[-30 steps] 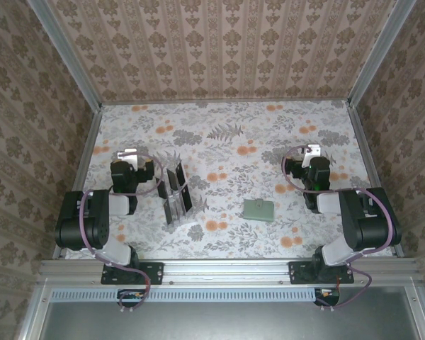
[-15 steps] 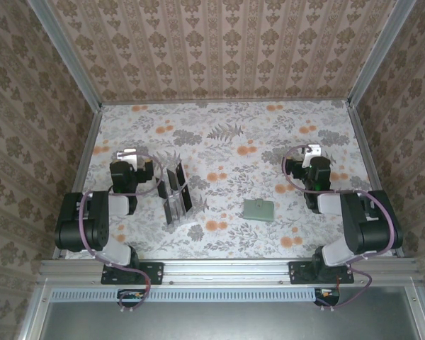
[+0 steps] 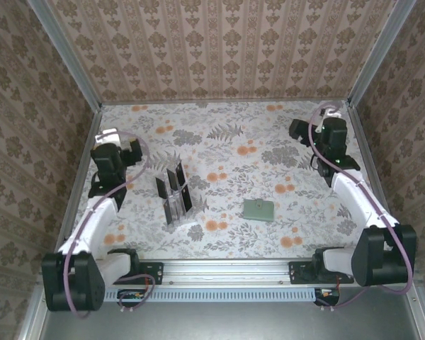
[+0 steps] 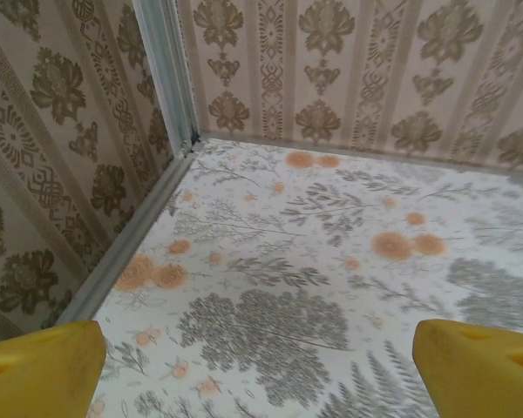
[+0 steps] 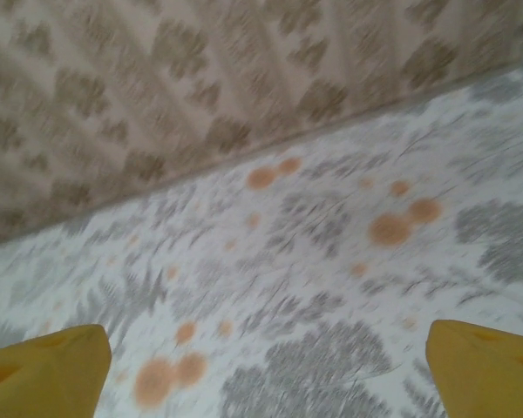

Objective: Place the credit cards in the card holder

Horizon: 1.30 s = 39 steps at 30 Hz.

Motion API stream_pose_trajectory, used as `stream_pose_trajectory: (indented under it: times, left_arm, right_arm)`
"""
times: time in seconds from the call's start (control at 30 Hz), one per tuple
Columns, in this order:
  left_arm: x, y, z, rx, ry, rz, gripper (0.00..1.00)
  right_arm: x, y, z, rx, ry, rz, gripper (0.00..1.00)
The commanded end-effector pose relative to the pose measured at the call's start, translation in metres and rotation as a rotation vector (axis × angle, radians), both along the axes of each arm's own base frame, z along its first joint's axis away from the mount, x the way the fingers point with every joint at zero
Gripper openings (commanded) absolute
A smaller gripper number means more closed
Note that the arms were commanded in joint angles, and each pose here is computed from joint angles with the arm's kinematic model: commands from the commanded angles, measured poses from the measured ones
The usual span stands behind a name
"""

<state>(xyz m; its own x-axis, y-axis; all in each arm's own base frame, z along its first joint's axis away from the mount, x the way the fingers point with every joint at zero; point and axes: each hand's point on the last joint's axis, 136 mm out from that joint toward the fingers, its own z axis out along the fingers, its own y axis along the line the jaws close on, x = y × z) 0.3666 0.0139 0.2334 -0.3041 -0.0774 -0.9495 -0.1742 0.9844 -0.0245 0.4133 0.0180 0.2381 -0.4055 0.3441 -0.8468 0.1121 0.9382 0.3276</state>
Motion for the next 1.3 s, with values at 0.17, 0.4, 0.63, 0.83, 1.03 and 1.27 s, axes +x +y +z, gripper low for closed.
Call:
stream_pose_trajectory:
  times: [0.17,0.4,0.63,0.83,1.03,1.27]
  left_arm:
    - [-0.083,-0.036,-0.040,-0.247,0.353,-0.062,1.00]
    - [-0.101,-0.054,-0.043,-0.314,0.396,-0.109,1.00]
    - [-0.094,-0.059,-0.050,-0.308,0.423,-0.127,1.00]
    - [-0.084,-0.062,-0.057,-0.315,0.449,-0.125,1.00]
    - [-0.075,-0.063,-0.062,-0.330,0.448,-0.115,1.00]
    - [-0.068,-0.066,-0.064,-0.338,0.460,-0.130,1.00]
  right_arm:
    - [-0.093,0.174,-0.039,-0.084,0.301,0.461,0.92]
    - [-0.160,0.273,-0.053,-0.166,0.318,0.634,0.95]
    - [-0.190,0.329,-0.092,-0.259,0.357,0.692,0.97]
    - [-0.197,0.342,-0.109,-0.310,0.384,0.701,1.00]
    - [-0.196,0.352,-0.126,-0.331,0.419,0.702,1.00]
    - [-0.190,0.367,-0.144,-0.361,0.438,0.706,1.00]
